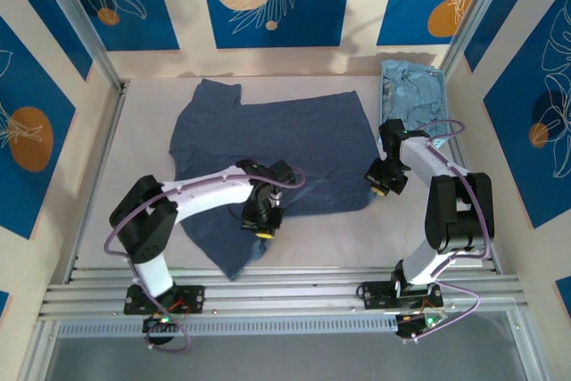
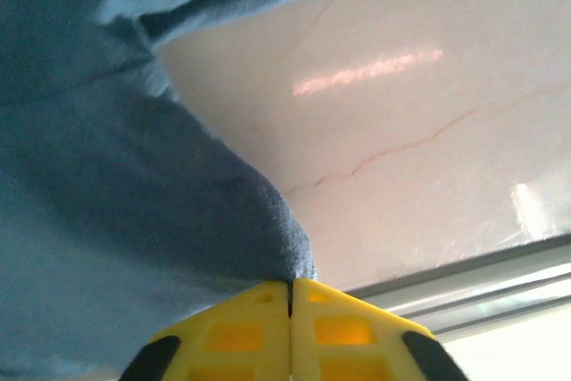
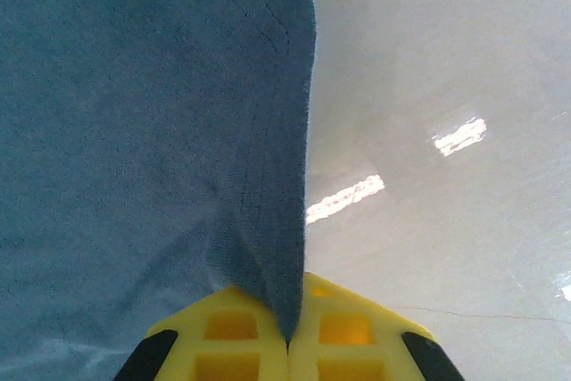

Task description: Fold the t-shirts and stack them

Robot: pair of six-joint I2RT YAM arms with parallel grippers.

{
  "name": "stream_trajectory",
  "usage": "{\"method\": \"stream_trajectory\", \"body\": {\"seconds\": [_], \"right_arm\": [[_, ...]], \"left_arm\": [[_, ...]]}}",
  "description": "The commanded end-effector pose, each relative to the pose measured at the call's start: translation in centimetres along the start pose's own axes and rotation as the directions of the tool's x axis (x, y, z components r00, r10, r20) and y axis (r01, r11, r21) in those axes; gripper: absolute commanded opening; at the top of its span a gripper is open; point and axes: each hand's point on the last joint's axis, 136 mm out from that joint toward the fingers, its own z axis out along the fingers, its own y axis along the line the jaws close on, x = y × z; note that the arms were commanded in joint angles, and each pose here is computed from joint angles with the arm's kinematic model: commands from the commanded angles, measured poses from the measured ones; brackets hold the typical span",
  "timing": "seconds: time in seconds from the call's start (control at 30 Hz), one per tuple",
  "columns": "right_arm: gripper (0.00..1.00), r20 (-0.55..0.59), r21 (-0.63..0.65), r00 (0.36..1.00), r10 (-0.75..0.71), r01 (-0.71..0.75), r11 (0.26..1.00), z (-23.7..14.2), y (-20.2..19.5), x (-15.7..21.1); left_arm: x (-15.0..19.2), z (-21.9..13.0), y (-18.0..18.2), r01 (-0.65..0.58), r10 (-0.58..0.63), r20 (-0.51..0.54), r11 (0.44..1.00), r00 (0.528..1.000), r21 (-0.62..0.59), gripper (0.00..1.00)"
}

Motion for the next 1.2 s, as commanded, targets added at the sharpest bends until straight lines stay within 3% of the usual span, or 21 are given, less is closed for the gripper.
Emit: {"method": "stream_trajectory", "body": {"seconds": [0.0,0.07,0.13,0.27,0.43,0.6,0.87,1.07,1.17], "right_arm": [[0.00,-0.027,-0.004,1.000,0.005,-0.005,1.000,0.1,-0.1,0.4],[0.00,-0.024,-0.002,1.000,0.001,-0.001,1.000,0.0,-0.1,0.4],[0.00,-0.016,0.000,1.000,-0.006,0.006,1.000,-0.3,-0.2,0.2],[0.00,-0.014,0.004,1.000,-0.012,0.012,1.000,-0.4,-0.2,0.1],[0.00,-0.025,0.000,1.000,-0.010,0.010,1.000,0.0,0.0,0.2],[0.00,-0.035,0.007,0.999,-0.009,0.010,1.000,0.3,0.0,0.2],[0.00,-0.074,-0.047,0.997,-0.024,0.020,0.999,1.4,2.0,-0.1],[0.00,-0.077,-0.041,0.997,-0.026,0.022,0.999,2.5,3.8,-2.0],[0.00,-0.069,-0.049,0.997,-0.032,0.029,0.998,2.3,4.8,-2.7]], "left_arm": [[-2.3,-0.8,-1.2,0.061,-0.063,0.019,0.994,0.998,0.085,0.33],[-2.8,-2.4,-1.0,0.062,-0.068,0.057,0.994,0.996,0.087,0.55],[-3.1,-4.4,-0.1,0.077,-0.083,0.093,0.995,0.992,0.071,0.59],[-4.4,-6.8,6.0,0.260,-0.263,0.162,0.965,0.951,0.038,0.55],[-7.9,-4.8,14.8,0.544,-0.551,0.190,0.834,0.813,0.091,0.46],[-11.8,-2.9,21.5,0.670,-0.663,0.191,0.742,0.724,0.037,0.44],[-16.8,-1.4,27.2,0.676,-0.659,0.190,0.736,0.728,-0.038,0.47],[-22.8,-3.3,28.9,0.626,-0.605,0.251,0.780,0.756,-0.004,0.52],[-24.0,-5.6,29.0,0.597,-0.568,0.297,0.802,0.767,-0.011,0.55]]}}
